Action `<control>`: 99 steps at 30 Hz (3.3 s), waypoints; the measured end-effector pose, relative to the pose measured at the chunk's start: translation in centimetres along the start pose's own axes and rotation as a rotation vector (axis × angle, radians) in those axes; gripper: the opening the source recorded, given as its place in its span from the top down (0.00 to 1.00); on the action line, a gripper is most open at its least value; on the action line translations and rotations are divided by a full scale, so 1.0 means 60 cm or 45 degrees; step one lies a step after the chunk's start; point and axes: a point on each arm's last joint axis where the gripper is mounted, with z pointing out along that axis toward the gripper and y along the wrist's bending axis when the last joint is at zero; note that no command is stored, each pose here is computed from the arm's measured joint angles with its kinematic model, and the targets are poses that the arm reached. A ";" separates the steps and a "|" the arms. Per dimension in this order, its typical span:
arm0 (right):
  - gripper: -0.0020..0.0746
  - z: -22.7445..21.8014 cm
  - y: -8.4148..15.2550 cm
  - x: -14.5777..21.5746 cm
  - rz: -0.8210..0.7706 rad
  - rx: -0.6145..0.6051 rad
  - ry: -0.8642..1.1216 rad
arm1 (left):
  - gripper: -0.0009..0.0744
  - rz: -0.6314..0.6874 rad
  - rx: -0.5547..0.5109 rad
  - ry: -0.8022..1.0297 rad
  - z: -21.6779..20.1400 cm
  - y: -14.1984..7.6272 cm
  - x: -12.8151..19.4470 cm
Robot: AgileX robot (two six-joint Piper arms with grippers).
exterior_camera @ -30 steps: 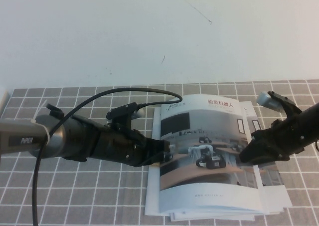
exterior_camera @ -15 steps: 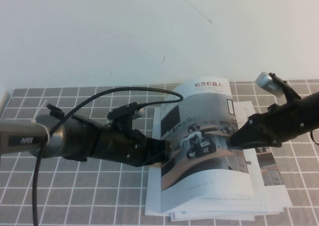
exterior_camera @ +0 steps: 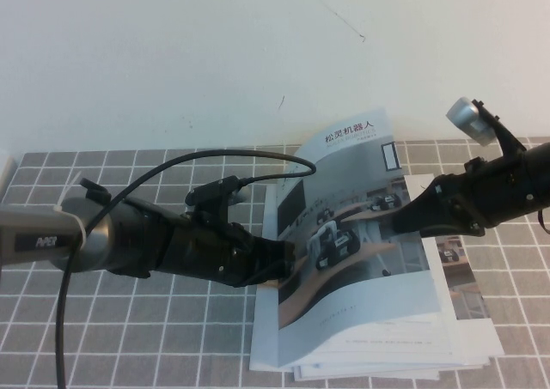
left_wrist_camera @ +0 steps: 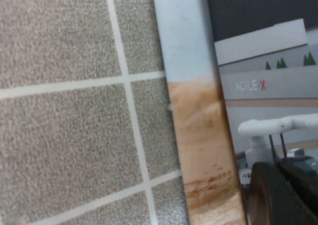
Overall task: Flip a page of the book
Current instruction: Open the closed book
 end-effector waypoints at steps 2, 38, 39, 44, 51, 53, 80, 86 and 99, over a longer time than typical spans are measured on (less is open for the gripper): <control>0.56 0.000 0.004 0.000 0.000 -0.035 0.001 | 0.99 0.000 0.000 0.000 0.000 0.000 0.000; 0.56 0.012 0.069 -0.013 -0.105 -0.418 -0.126 | 0.99 0.117 0.177 -0.064 -0.060 -0.060 -0.018; 0.56 0.013 0.069 -0.013 -0.108 -0.419 -0.125 | 0.99 0.131 0.187 -0.084 -0.070 -0.067 -0.021; 0.56 0.013 0.071 -0.015 -0.103 -0.430 -0.138 | 0.99 0.203 0.228 -0.159 -0.109 -0.094 -0.032; 0.56 0.011 0.080 -0.019 -0.093 -0.502 -0.176 | 0.99 0.417 0.167 -0.209 -0.178 -0.119 -0.021; 0.56 0.012 0.082 -0.019 -0.097 -0.506 -0.175 | 0.99 0.448 0.141 -0.240 -0.201 -0.122 -0.009; 0.56 0.051 0.119 -0.016 -0.240 -0.495 -0.202 | 0.99 0.743 0.564 -0.260 -0.321 -0.259 0.140; 0.56 0.051 0.119 -0.018 -0.261 -0.498 -0.227 | 0.99 0.760 0.465 -0.380 -0.300 -0.293 0.161; 0.56 0.050 0.121 -0.023 -0.286 -0.502 -0.277 | 0.99 0.696 0.039 -0.320 -0.146 -0.257 0.176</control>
